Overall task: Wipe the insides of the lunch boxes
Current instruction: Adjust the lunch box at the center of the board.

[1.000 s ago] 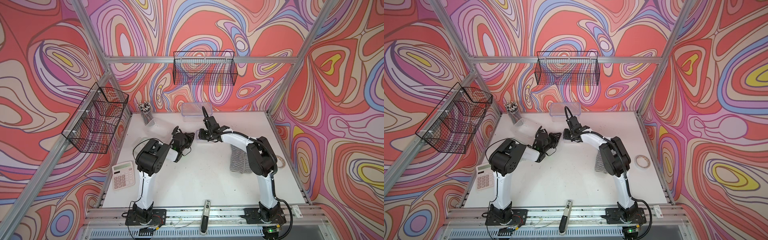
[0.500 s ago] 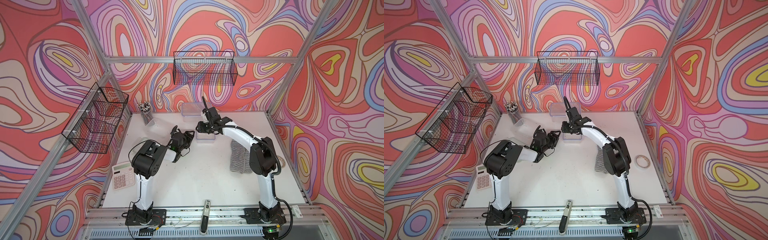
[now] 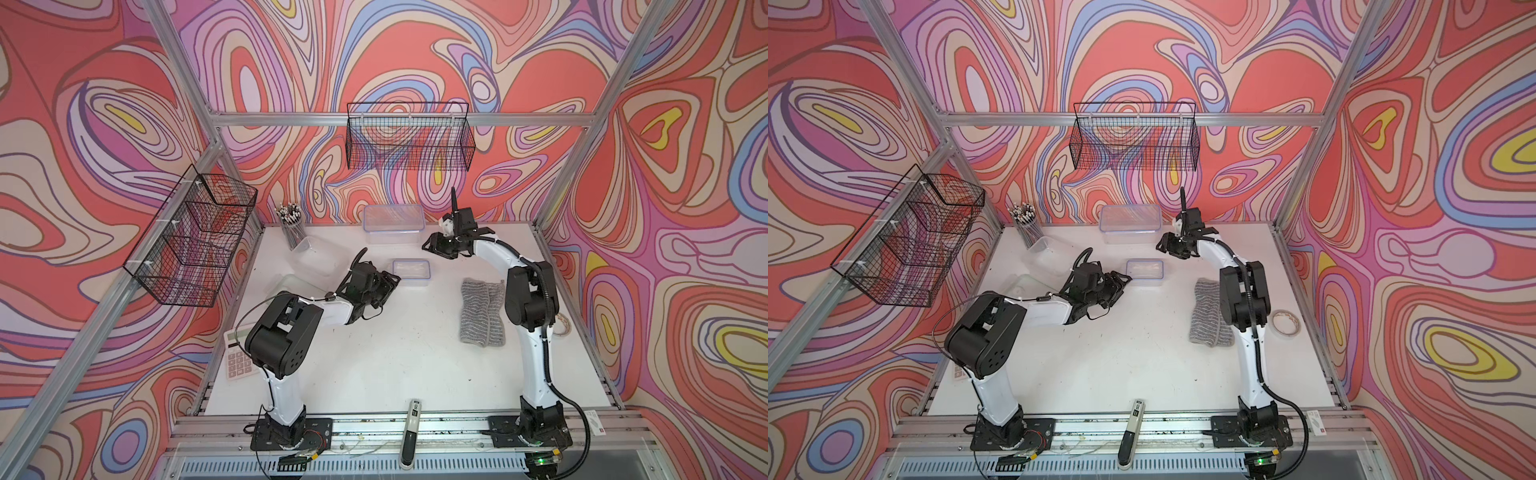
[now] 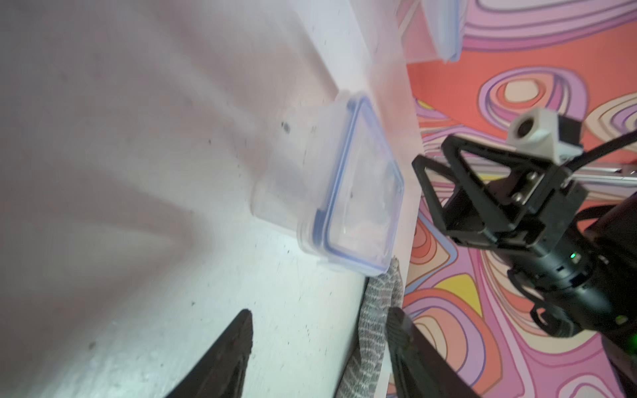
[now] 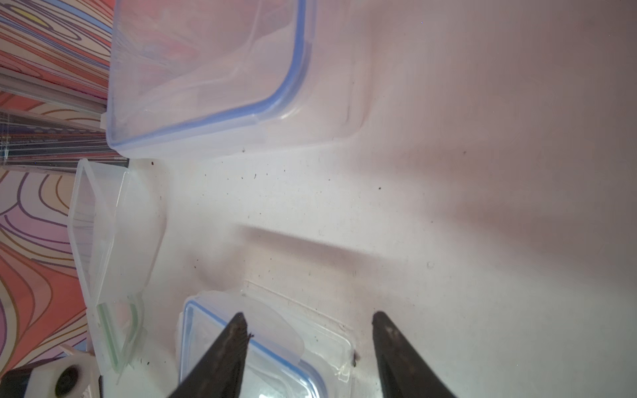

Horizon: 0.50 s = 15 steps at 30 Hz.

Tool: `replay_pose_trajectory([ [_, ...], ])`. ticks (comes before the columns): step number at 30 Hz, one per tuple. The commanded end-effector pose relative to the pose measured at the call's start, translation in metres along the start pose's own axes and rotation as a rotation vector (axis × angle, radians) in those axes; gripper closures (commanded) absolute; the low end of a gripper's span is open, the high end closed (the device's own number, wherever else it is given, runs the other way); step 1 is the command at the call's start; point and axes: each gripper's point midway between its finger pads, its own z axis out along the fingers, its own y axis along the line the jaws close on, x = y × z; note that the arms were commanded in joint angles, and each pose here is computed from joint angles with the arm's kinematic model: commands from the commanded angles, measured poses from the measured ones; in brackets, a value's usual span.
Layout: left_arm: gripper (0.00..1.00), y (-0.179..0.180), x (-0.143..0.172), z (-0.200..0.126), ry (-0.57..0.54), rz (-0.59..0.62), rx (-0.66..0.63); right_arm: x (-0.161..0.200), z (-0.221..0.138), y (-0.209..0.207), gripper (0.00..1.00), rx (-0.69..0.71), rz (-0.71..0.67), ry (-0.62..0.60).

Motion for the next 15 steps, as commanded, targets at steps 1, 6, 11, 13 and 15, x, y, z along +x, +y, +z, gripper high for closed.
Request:
replay_pose_trajectory([
  [1,0.36,0.006,0.014,0.013,0.103,0.009,-0.036,0.010,0.004,0.027,0.40,-0.098,-0.032,0.035],
  [6,0.36,0.000,0.012,0.026,0.130,0.036,-0.032,0.022,0.006,0.026,0.41,-0.126,-0.025,0.062],
  [11,0.41,-0.001,0.014,0.042,0.178,0.031,-0.020,0.035,0.006,0.025,0.47,-0.139,-0.014,0.094],
  [13,0.42,0.000,0.012,0.046,0.187,0.031,-0.025,0.040,0.004,0.024,0.50,-0.138,-0.009,0.106],
  [15,0.44,0.001,0.009,0.050,0.190,0.030,-0.032,0.044,0.000,0.024,0.51,-0.140,-0.007,0.109],
])
